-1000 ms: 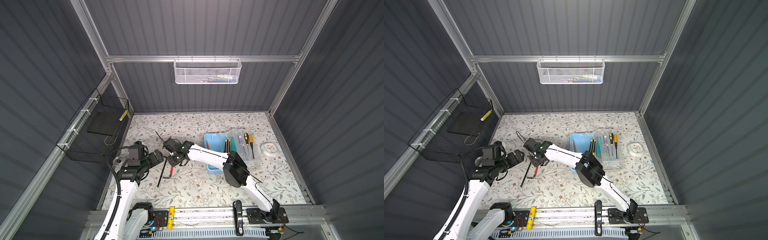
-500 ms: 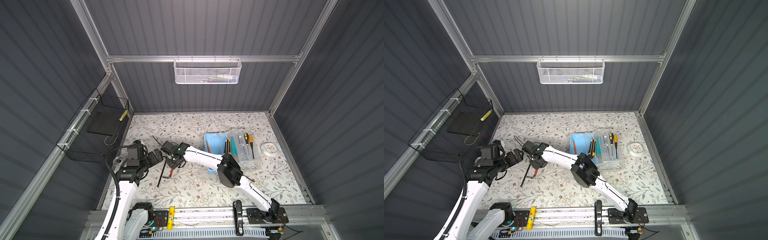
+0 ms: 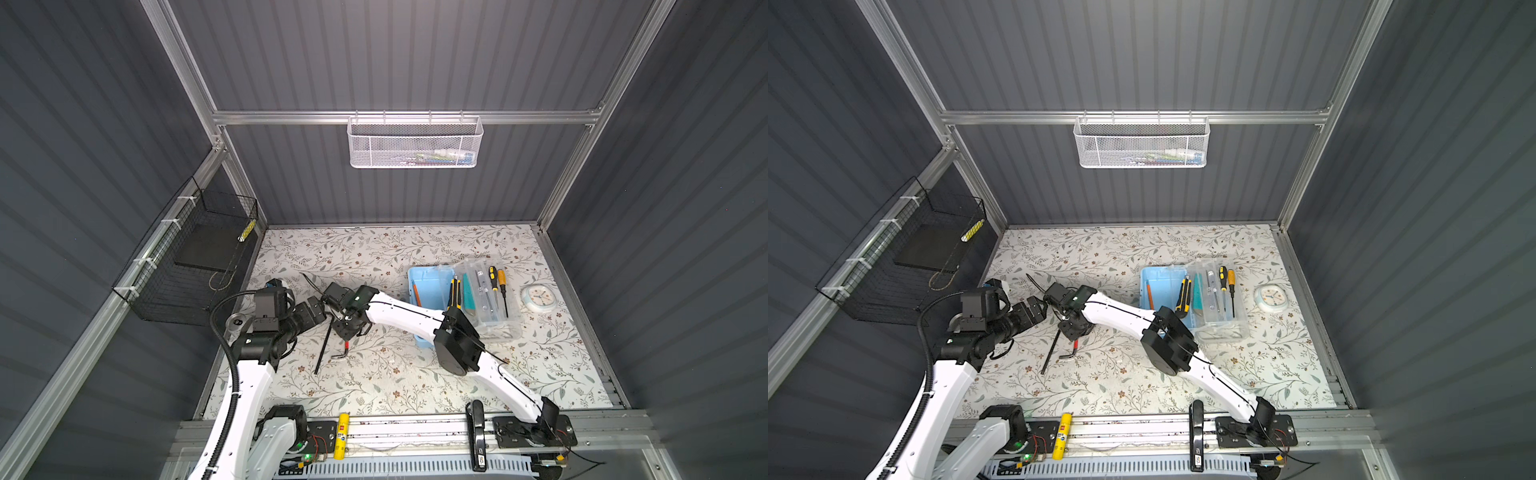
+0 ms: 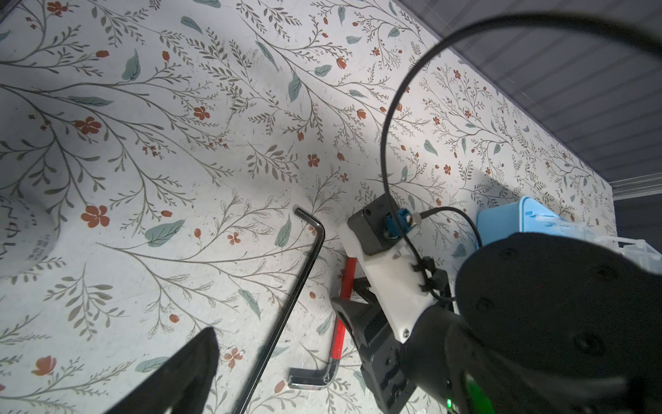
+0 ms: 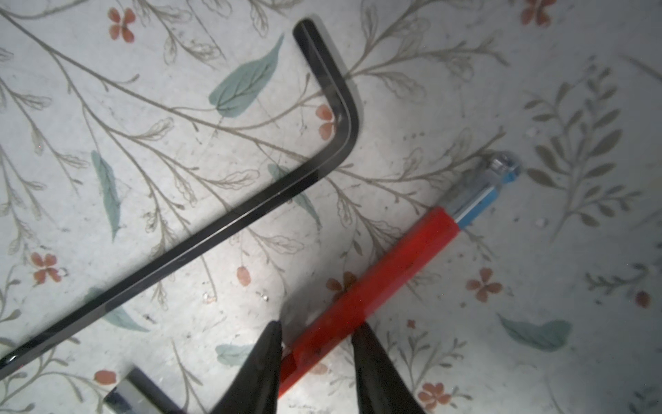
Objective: Pack the tool kit
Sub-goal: 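Grasp the red-handled hex key with the right gripper and lift it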
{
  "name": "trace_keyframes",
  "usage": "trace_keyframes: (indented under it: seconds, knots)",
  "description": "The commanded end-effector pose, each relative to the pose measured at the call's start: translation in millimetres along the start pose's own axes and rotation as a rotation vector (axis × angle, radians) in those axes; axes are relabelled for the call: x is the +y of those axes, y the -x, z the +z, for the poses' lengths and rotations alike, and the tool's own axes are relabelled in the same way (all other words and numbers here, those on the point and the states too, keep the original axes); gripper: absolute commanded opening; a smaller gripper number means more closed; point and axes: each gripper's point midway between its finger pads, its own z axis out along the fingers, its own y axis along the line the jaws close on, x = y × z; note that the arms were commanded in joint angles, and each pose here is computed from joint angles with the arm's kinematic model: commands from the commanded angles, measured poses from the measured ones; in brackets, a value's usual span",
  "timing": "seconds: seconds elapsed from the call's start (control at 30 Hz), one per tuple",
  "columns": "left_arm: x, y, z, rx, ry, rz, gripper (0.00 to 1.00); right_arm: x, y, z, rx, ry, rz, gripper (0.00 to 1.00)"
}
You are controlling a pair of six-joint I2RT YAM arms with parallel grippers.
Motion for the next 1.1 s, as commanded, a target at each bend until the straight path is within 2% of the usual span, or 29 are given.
trace_keyframes:
  seconds: [0.0,0.27,0.57,0.83,1.0,1.07]
  knots:
    - [-5,6,-7,-0.017,-0.017,0.005,0.99,-12,-20,14,0.085,-0.026,-0.008,0.32]
    - [-6,5,-6,-0.014,-0.026,0.01,1.0,-30,-32,6,0.115,-0.083,0.012,0.2]
    - [-6,4,-5,-0.009,-0.032,0.01,1.0,-32,-45,15,0.152,-0.083,0.034,0.27]
    - [-6,4,-7,-0.014,-0.032,0.014,0.99,-49,-41,14,0.145,-0.1,0.103,0.13]
    - [-6,4,-6,-0.012,-0.033,0.015,0.99,-58,-32,1,0.115,-0.105,0.144,0.0]
    - [-6,4,-6,-0.012,-0.032,0.015,0.99,-60,-28,-8,0.093,-0.109,0.156,0.0]
